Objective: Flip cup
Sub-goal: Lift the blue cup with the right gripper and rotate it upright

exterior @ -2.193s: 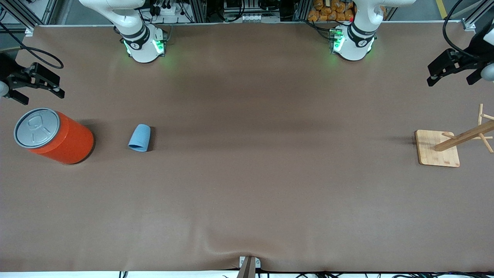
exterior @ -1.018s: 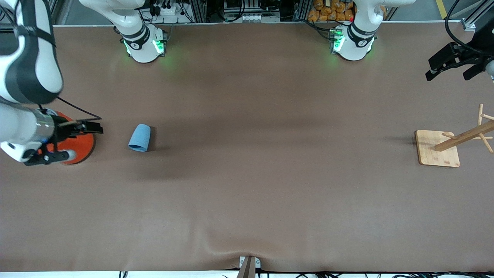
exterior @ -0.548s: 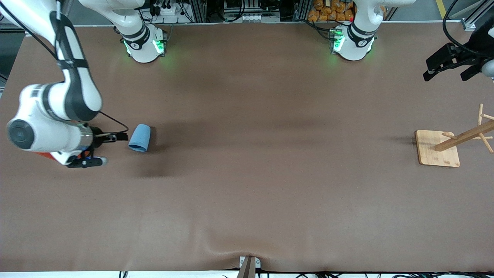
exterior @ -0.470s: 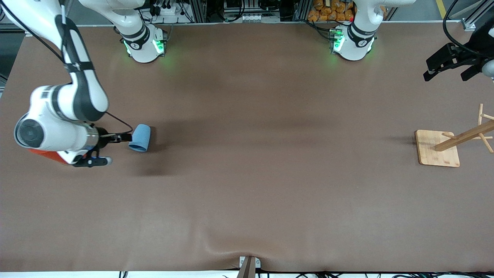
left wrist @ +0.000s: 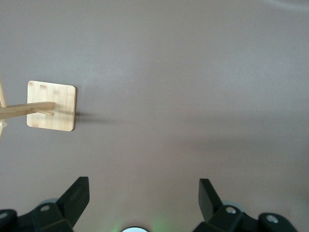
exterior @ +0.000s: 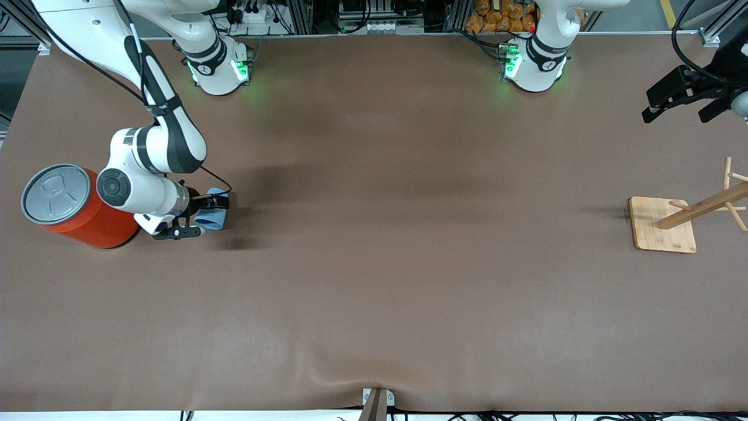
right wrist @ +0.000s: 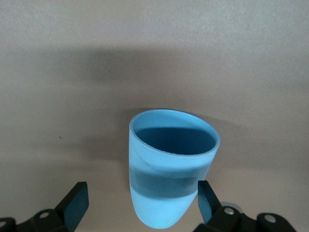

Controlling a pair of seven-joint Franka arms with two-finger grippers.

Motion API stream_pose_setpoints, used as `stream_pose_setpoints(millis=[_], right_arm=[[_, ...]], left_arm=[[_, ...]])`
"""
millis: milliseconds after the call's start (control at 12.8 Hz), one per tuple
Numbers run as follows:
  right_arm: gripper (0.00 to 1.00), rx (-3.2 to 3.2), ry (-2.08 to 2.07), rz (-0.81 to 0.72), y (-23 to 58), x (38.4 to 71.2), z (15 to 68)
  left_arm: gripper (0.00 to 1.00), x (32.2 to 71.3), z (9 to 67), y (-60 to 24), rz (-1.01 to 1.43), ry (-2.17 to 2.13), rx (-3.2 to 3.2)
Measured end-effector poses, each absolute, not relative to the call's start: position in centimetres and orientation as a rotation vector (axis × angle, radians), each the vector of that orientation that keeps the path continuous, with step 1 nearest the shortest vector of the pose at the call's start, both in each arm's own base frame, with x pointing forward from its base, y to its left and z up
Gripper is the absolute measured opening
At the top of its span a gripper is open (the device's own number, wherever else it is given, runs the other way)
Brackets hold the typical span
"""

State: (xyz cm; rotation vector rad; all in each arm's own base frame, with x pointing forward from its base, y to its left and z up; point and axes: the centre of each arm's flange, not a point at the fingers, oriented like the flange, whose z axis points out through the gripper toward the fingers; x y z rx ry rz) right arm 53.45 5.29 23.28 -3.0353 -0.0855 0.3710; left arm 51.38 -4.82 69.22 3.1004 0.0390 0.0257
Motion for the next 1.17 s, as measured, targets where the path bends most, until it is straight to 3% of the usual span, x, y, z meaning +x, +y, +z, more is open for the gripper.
stream_pose_setpoints(millis=[392,705,940,1175], right_arm=[[1.0,-3.042,-0.037,0.352,3.7,52.8,21.3],[0.8,-3.043,-0.017,0.359,3.9,52.6,20.3],[0.8,-3.014,-0.046,0.45,6.1,55.5,24.7],[0.8,-2.973,-0.231,0.399,12.7,59.2,32.9]], left_arm=[[1.0,51.2,69.1,-4.8,0.007,0.035,3.102],[1.0,51.2,69.2,-4.8,0.009,0.036,3.102],[1.0,51.2,69.2,-4.7,0.009,0.039,3.102],[1.0,51.2,69.2,-4.6,0.009,0.042,3.101]])
